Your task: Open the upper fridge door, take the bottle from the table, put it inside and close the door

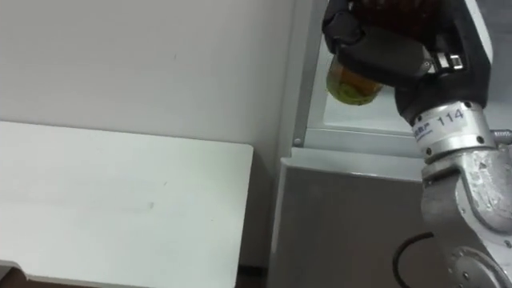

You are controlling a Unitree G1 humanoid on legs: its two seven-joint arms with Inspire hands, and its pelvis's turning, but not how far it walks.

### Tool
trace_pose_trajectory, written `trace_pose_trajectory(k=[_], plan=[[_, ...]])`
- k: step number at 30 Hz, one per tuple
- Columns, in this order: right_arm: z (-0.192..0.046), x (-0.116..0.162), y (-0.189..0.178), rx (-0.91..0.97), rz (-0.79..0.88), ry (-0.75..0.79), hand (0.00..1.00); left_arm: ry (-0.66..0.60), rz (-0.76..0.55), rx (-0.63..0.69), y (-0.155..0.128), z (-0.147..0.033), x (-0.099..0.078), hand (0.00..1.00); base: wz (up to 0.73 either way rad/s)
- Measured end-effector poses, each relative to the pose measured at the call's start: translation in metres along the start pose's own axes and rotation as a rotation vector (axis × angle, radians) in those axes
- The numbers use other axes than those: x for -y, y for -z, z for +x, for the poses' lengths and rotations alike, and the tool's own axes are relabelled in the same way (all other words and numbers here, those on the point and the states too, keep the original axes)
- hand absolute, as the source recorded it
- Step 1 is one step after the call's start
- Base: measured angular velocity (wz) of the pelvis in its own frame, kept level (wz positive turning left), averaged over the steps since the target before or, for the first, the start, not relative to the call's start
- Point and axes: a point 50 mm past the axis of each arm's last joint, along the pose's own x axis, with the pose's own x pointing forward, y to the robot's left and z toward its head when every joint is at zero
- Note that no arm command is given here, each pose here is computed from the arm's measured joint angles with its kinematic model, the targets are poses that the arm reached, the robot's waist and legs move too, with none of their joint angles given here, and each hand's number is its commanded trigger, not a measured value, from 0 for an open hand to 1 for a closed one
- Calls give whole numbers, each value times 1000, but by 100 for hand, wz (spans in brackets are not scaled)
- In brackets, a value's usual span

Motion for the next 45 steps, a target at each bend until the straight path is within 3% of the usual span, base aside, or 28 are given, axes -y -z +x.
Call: trace_pose_trajectory(k=[7, 17, 31, 45], plan=[[-5, 23, -3, 0, 27, 140, 100, -4, -1, -4, 4, -1, -2, 0, -9], [-6, 32, -3, -14, 86, 175, 100, -19, -32, -18, 6, 0, -5, 0, -3], [-8, 68, 32, -208, 102, 361, 100, -14, -16, -49, 12, 0, -10, 0, 0], [-2, 74, 30, -224, 71, 451, 100, -35, -3, -75, 17, 0, -15, 0, 0]])
